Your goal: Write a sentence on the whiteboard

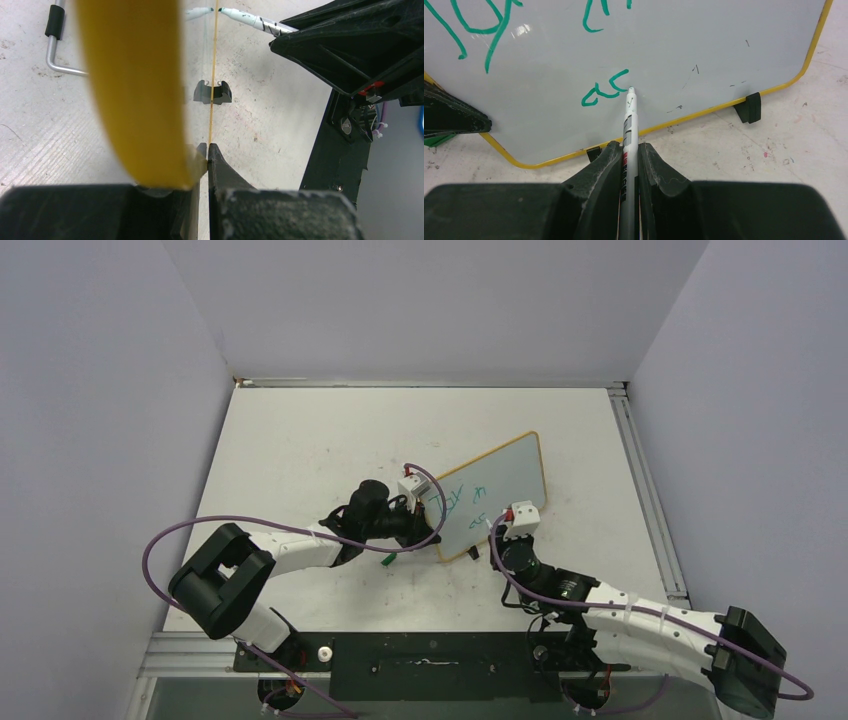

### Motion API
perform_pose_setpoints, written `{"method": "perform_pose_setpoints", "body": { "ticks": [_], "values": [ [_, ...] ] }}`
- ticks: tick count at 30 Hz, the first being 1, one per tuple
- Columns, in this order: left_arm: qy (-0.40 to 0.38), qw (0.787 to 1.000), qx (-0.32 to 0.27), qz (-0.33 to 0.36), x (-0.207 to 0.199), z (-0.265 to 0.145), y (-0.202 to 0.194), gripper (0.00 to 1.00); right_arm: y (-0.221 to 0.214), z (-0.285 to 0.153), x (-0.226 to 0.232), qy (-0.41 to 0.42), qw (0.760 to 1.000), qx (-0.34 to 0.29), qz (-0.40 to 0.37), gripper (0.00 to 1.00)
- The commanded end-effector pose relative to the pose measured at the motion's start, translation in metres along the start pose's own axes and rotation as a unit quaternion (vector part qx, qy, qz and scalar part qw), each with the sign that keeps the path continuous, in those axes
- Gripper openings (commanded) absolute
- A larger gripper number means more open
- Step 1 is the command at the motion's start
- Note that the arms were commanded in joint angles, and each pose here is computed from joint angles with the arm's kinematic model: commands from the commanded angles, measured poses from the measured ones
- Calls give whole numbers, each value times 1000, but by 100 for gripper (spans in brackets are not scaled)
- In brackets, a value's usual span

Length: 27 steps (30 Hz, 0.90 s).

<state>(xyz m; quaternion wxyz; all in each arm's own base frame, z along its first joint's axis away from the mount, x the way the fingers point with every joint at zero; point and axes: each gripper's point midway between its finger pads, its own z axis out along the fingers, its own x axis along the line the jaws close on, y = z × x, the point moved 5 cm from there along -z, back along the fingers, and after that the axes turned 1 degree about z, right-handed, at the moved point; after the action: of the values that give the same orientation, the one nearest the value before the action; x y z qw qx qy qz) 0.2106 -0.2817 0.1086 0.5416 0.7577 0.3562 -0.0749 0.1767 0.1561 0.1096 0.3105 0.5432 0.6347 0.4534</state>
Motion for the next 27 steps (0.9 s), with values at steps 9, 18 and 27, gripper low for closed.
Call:
{"method": "perform_pose_setpoints", "body": {
  "ticks": [9,18,27],
  "values": [
    [-21,1000,8,9,-10,3,3,0,47,-2,6,15,997,-72,2,5],
    [-21,1000,8,7,-10,3,2,0,61,7,6,25,996,-86,-2,5],
    [-22,1000,8,7,-10,4,2,0,58,11,8,29,997,-77,-9,5]
  ]
}}
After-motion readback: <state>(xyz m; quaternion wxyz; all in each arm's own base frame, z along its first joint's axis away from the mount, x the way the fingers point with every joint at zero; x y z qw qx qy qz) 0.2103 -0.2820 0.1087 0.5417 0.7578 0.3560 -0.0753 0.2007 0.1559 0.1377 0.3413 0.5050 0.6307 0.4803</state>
